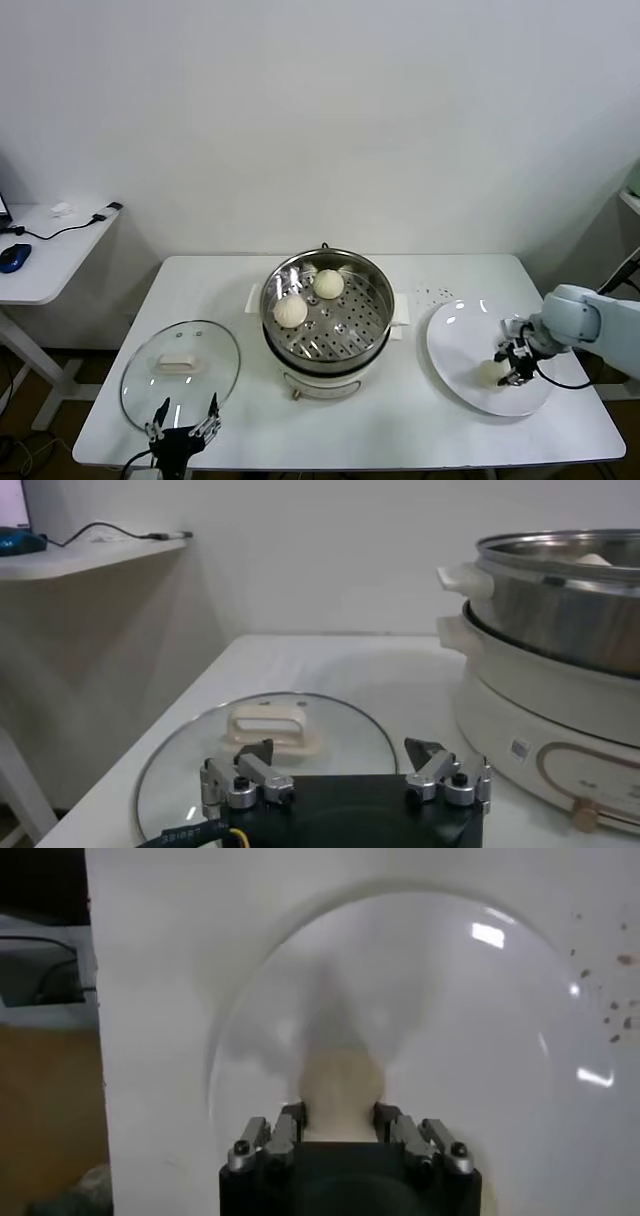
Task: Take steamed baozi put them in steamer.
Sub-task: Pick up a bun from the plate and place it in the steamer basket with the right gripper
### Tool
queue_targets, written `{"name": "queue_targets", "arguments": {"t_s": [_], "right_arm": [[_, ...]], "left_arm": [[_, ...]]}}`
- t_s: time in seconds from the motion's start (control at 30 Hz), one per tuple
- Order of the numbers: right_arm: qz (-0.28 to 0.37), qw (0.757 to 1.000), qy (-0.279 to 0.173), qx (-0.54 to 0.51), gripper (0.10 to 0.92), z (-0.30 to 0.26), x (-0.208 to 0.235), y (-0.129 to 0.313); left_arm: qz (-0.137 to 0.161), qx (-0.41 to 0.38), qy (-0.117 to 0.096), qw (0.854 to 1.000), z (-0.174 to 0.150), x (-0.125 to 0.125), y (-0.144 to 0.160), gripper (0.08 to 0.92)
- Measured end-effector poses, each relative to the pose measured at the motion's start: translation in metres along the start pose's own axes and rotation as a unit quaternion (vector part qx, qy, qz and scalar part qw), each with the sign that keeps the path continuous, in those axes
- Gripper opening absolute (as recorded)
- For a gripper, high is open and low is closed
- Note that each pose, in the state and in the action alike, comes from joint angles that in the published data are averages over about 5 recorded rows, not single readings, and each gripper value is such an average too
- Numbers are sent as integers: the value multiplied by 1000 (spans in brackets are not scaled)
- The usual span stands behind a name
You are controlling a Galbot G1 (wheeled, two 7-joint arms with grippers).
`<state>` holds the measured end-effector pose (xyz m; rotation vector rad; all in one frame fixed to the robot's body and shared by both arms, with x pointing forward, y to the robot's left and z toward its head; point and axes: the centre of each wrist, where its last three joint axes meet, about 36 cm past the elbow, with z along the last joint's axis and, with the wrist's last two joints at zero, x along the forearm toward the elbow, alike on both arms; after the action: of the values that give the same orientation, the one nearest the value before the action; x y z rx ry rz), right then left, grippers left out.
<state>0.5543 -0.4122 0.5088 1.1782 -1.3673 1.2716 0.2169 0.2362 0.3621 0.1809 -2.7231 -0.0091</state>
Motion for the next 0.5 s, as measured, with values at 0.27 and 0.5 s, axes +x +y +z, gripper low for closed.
{"name": "queue_targets", "arguments": {"t_s": [0.27, 0.5], "right_arm": [[63, 985, -31, 155, 500, -72, 115, -68], [94, 932, -57, 346, 501, -189, 204, -78]], "left_arm": [[1, 0, -3, 1000, -2, 1, 1, 823], [1, 1, -4, 1000, -3, 1, 0, 823]]}}
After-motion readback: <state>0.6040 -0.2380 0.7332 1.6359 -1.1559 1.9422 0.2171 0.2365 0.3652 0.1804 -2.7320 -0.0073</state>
